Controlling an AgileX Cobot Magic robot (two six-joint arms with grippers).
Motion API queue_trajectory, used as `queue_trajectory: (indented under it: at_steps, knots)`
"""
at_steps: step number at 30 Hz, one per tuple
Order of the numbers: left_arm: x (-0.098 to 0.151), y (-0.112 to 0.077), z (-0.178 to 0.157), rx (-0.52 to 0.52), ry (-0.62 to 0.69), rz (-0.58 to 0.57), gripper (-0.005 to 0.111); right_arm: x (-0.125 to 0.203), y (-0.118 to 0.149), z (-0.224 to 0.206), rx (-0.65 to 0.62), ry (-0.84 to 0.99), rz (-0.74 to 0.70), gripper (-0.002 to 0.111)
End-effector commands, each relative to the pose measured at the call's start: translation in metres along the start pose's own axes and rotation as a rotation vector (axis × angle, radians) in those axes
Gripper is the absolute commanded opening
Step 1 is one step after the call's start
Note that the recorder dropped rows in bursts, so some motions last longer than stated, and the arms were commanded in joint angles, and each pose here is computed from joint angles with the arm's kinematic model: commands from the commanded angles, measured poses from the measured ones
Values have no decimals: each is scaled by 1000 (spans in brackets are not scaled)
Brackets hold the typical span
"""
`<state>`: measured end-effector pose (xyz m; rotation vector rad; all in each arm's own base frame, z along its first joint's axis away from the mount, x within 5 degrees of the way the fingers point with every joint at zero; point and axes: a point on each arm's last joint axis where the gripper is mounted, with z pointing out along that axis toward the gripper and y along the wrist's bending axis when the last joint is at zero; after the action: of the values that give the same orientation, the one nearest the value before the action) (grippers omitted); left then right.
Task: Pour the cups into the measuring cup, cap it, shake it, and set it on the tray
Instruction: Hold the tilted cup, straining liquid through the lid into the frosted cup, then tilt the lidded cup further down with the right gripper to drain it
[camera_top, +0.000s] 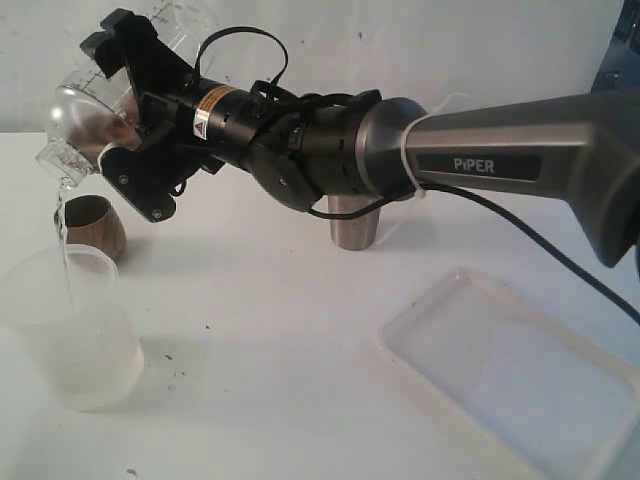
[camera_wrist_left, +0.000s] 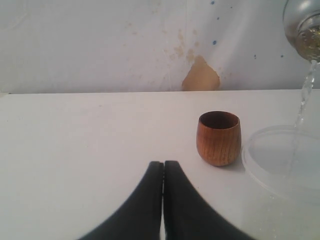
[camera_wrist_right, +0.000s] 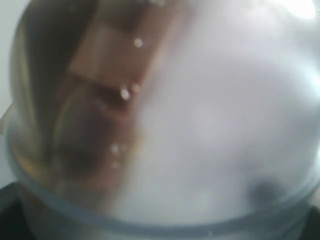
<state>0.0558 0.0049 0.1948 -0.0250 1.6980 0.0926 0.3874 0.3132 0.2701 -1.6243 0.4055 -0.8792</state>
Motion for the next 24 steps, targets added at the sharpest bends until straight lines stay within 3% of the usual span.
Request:
queue_trajectory:
  at_steps: [1, 24]
  knots:
    - [0, 0, 0, 2, -12, -9, 1, 8, -15, -2, 77, 25, 13, 0]
    - [0, 0, 0, 2, -12, -9, 1, 3, -15, -2, 57, 10, -20, 0]
